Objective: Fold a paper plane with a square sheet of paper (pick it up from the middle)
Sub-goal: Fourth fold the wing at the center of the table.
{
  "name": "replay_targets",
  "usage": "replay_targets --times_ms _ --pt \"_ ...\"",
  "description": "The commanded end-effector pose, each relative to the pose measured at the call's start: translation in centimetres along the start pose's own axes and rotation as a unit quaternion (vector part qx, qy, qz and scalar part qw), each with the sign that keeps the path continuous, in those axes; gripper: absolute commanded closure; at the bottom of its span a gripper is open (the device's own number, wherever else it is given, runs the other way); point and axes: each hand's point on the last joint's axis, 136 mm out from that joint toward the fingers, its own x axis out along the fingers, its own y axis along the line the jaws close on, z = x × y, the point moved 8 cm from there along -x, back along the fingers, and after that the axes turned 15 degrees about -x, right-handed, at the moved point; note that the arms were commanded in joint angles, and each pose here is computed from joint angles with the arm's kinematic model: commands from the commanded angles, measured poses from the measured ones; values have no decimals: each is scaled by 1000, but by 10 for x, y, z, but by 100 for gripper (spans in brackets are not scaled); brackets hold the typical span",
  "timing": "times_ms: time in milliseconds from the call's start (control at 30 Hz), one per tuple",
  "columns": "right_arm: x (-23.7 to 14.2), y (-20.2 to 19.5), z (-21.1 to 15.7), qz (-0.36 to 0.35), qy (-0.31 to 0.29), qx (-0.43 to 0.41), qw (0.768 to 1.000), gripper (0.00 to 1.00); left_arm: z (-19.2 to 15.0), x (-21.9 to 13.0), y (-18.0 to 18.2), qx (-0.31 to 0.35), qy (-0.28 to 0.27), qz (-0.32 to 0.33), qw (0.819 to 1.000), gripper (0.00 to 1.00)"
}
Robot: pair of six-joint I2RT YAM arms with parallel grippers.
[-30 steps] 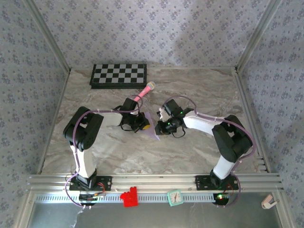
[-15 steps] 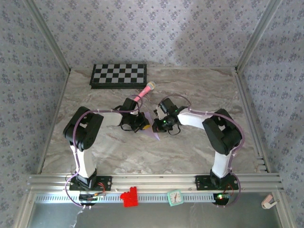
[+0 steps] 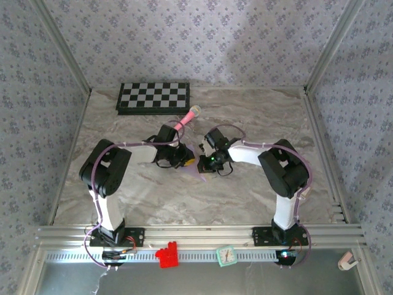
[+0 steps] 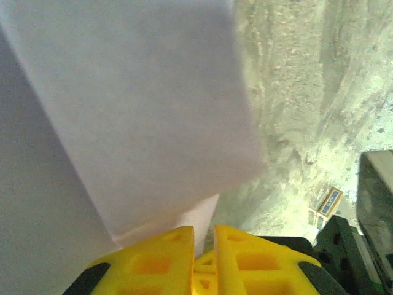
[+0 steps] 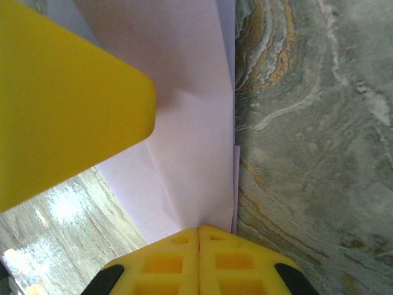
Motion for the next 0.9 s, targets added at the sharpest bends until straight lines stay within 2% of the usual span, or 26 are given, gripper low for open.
replay_targets --times_ms 0,233,500,867 --pt "14 -14 -19 -39 54 17 998 93 -9 0 -6 29 12 -12 999 83" --pt "14 -15 -19 -46 61 22 997 93 -6 10 4 29 11 18 999 82" --pt "17 -23 -32 -74 89 31 993 92 12 15 25 5 -45 85 995 89" --pt "18 -37 -61 -121 149 57 980 92 50 -10 33 -7 -88 89 992 92"
